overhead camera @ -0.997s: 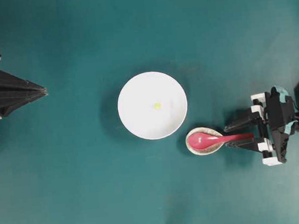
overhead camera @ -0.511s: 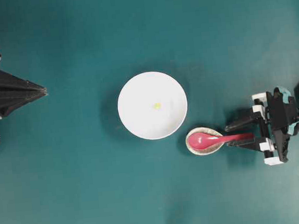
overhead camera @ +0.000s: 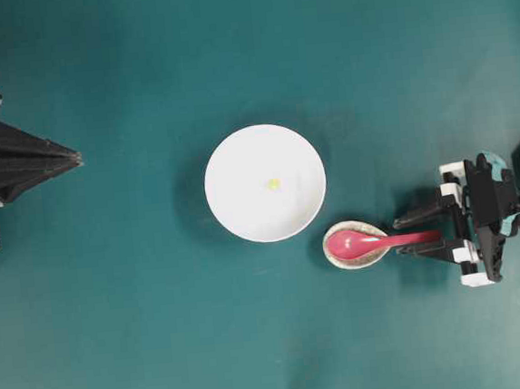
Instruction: Scoop the yellow hexagonal prism block from the bowl with a spoon using the right arm.
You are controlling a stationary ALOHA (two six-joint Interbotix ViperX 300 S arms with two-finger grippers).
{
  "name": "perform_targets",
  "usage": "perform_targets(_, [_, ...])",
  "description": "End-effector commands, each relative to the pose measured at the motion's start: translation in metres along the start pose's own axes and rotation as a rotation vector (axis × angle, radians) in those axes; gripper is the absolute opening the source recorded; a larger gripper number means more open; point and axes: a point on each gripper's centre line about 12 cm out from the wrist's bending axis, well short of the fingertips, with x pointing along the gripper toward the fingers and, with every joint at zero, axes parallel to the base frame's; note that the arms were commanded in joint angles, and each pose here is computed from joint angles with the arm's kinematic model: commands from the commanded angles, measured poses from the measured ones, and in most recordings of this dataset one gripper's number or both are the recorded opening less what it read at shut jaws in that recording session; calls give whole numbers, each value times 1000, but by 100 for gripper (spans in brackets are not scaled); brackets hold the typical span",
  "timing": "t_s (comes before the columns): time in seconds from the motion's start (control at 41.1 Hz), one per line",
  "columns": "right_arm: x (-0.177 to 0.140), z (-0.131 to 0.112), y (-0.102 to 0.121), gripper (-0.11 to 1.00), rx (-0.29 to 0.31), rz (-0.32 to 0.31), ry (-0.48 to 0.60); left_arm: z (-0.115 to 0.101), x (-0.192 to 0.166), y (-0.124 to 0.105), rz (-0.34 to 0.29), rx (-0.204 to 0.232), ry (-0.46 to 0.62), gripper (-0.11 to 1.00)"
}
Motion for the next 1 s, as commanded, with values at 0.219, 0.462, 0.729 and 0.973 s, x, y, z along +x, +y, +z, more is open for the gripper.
perform_targets(0.219, [1,2,3,47,0,11,-12,7,3,0,1,3,-17,6])
perform_targets(0.462, [2,3,3,46,1,12,-13,7,3,0,1,3,-17,6])
perform_targets(0.729, [3,3,4,46,0,14,-14,7,3,0,1,3,-17,6])
perform_targets(0.973, [4,4,5,45,1,15,-15,7,2,0,1,3,-15,6])
